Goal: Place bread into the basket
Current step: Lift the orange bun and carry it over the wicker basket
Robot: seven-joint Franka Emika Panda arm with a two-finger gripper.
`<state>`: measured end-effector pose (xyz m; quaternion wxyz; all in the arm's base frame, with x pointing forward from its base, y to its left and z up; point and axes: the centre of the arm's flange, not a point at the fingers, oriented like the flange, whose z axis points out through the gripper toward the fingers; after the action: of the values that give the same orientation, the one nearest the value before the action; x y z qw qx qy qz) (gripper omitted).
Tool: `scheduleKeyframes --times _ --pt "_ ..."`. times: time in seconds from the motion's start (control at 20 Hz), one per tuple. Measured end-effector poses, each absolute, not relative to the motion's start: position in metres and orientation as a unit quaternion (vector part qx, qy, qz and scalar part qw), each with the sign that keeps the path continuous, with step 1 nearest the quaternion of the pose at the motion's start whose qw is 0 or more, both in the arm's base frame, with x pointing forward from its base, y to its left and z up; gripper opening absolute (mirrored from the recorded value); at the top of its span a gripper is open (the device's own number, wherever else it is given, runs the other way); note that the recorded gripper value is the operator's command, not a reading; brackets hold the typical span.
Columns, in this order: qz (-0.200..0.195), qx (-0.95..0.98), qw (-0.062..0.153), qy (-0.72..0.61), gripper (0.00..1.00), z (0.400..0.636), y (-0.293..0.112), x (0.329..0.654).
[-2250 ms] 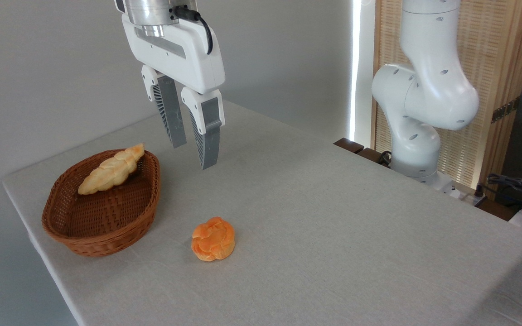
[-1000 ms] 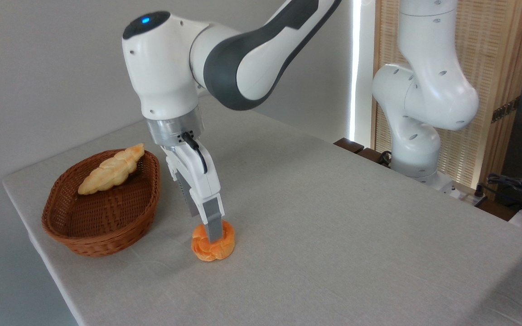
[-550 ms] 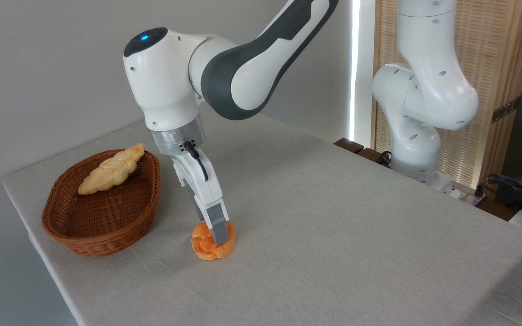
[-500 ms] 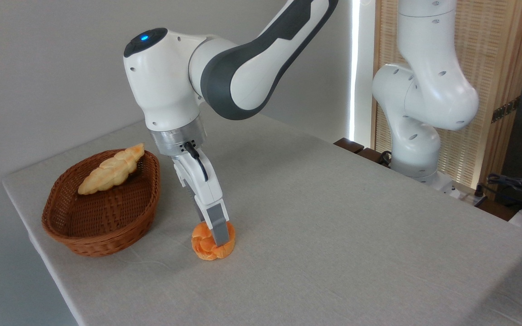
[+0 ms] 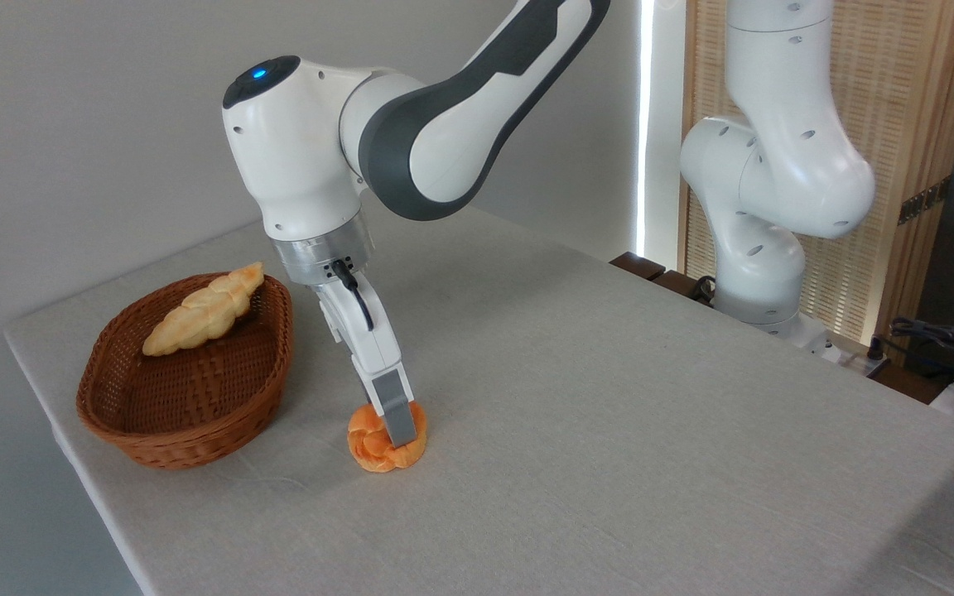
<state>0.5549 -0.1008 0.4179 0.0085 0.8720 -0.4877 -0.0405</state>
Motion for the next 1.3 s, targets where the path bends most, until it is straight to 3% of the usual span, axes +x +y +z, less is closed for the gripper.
scheduleKeyframes --times 0.1,0.25,0.5,0.6,0.75,0.9,1.0,1.3 --pt "-0.042 0.872 0.005 -0.488 0.18 0.419 -0.099 0.555" --pt "-0.054 0.864 -0.027 -0.499 0.18 0.424 -0.091 0.557" --pt "-0.052 0.863 -0.036 -0.502 0.18 0.43 -0.09 0.559" --pt "-0.043 0.864 -0.04 -0.501 0.18 0.444 -0.091 0.564" --pt "-0.028 0.867 -0.046 -0.496 0.2 0.493 -0.092 0.574" --pt "0.015 0.872 -0.028 -0.489 0.25 0.546 -0.102 0.581" --pt "0.04 0.878 -0.008 -0.477 0.31 0.559 -0.125 0.586" --pt "0.125 0.922 0.022 -0.365 0.4 0.524 -0.203 0.625"
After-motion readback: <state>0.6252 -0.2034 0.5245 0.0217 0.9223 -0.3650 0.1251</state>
